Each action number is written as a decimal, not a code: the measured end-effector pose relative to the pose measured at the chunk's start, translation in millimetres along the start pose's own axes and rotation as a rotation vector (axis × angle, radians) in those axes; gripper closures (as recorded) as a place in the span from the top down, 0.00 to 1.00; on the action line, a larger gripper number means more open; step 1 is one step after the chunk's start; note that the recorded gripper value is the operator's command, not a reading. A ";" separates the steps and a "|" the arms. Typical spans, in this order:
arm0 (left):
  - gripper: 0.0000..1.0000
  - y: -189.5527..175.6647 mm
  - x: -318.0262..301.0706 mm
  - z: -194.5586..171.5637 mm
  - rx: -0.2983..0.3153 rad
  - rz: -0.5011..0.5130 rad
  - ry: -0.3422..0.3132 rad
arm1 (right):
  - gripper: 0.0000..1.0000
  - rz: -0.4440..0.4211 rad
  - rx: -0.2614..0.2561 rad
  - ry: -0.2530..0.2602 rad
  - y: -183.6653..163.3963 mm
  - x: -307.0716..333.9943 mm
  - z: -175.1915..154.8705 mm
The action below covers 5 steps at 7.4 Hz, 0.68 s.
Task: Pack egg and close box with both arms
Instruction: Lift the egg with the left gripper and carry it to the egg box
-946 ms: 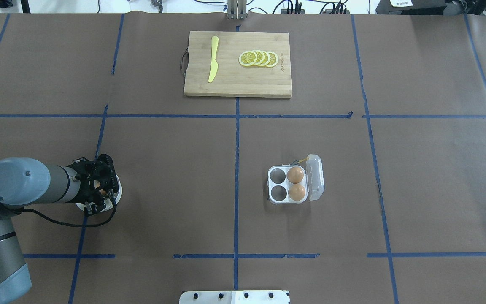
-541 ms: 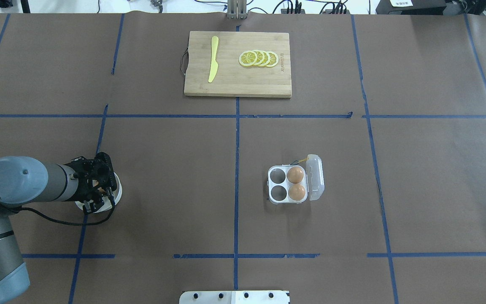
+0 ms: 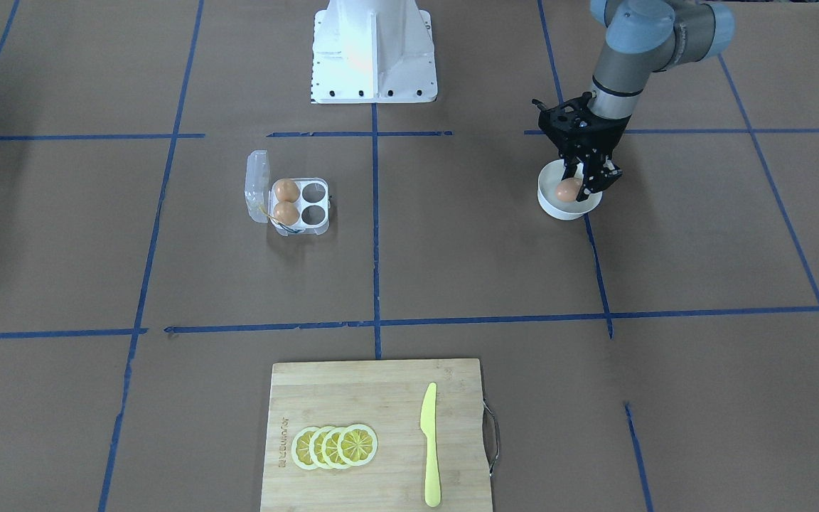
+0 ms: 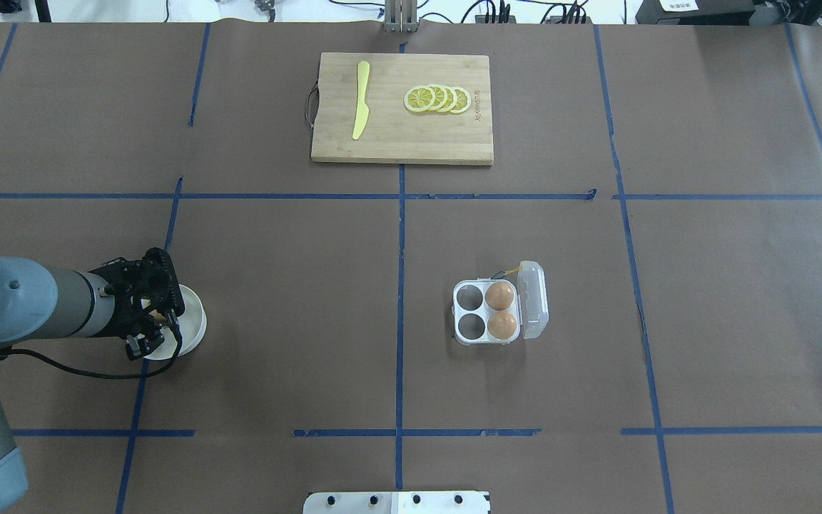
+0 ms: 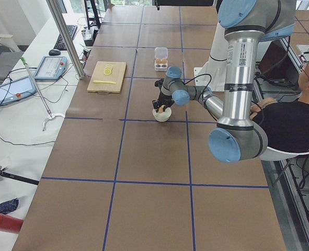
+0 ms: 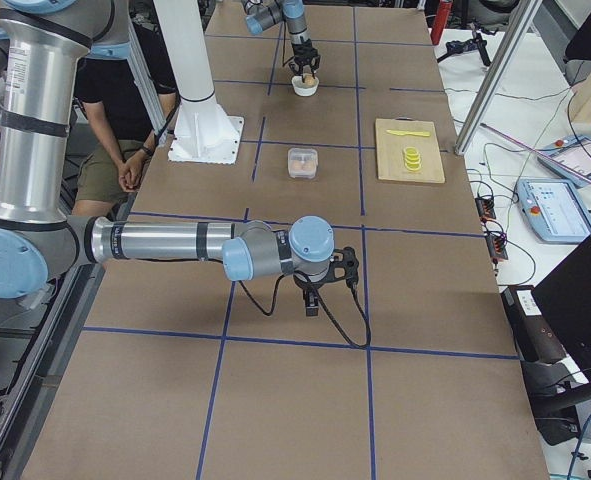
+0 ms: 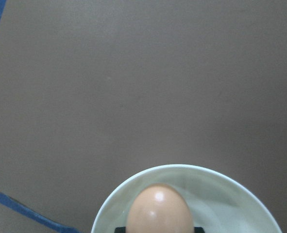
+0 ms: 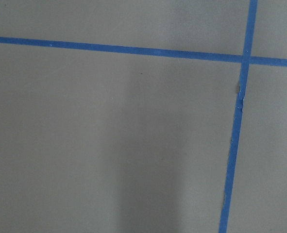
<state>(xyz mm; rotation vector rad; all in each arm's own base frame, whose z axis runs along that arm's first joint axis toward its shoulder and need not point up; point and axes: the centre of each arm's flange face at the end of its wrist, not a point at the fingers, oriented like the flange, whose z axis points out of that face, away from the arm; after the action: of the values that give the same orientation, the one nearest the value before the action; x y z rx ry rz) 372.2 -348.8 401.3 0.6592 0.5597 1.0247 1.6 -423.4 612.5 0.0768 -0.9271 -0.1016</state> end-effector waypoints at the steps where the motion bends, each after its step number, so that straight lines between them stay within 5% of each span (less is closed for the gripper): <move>1: 0.00 -4.7 -0.4 -12.2 0.006 -0.062 -0.004 | 1.00 -0.002 0.002 0.000 -0.5 -0.8 -0.5; 3: 0.00 -38.7 3.1 -22.2 0.051 -0.181 0.005 | 1.00 -0.009 0.006 0.000 -1.1 -1.4 -1.1; 5: 0.00 -123.5 15.2 -20.9 0.068 -0.332 0.032 | 1.00 -0.012 0.009 0.000 -1.4 -1.7 -1.3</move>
<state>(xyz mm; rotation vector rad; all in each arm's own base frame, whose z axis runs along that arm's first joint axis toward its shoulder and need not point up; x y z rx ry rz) 436.2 -375.0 295.8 0.5871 0.7081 0.7081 1.5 -424.6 610.2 0.0908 -0.9269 -0.1082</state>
